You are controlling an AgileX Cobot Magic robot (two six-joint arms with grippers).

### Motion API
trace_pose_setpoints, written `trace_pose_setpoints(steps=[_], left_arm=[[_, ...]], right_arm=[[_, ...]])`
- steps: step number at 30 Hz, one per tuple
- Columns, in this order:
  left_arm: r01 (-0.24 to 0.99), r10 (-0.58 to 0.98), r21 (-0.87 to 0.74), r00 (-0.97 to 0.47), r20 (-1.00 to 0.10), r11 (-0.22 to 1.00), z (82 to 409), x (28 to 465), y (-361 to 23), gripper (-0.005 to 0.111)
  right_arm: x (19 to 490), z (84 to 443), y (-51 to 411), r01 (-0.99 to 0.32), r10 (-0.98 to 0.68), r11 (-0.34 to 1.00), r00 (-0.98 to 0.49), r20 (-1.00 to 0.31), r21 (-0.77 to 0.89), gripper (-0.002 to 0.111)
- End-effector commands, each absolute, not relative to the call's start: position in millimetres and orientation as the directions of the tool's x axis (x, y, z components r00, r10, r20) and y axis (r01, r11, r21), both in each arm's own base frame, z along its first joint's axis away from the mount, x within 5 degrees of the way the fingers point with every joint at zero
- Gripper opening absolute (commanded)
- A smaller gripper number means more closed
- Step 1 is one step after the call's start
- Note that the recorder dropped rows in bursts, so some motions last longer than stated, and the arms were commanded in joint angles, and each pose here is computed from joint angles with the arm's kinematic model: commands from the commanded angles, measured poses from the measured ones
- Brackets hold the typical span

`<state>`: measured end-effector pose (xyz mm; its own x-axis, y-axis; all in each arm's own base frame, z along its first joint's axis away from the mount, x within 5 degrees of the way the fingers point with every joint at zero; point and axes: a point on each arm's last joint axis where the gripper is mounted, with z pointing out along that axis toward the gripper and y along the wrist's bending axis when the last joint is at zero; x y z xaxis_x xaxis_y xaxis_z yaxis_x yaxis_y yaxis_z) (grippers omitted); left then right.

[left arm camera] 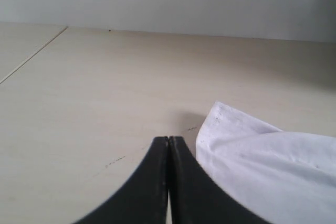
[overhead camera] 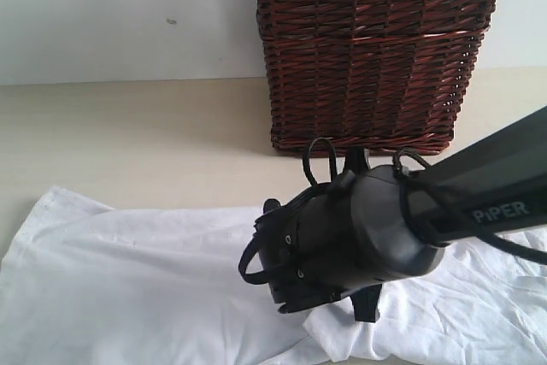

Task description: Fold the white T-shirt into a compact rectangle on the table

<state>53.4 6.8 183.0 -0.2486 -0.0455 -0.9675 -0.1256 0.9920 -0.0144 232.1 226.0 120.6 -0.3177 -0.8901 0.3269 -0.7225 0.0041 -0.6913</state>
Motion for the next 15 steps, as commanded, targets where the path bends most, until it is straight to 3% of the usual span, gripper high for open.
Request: trace_pose_setpoints(steps=[1, 6, 15], left_arm=[[-0.125, -0.039, -0.009, -0.24, -0.97, 0.992, 183, 53, 7, 0.0], [-0.125, -0.039, -0.009, -0.24, -0.97, 0.992, 183, 53, 7, 0.0], [-0.125, -0.039, -0.009, -0.24, -0.97, 0.992, 183, 53, 7, 0.0]], right_arm=[[238, 138, 229, -0.643, -0.911, 0.084, -0.36, 0.204, -0.761, 0.0], [254, 173, 209, -0.559, -0.869, 0.365, -0.492, -0.057, -0.745, 0.0], [275, 251, 122, -0.449, -0.591, 0.803, -0.681, -0.433, -0.392, 0.0]])
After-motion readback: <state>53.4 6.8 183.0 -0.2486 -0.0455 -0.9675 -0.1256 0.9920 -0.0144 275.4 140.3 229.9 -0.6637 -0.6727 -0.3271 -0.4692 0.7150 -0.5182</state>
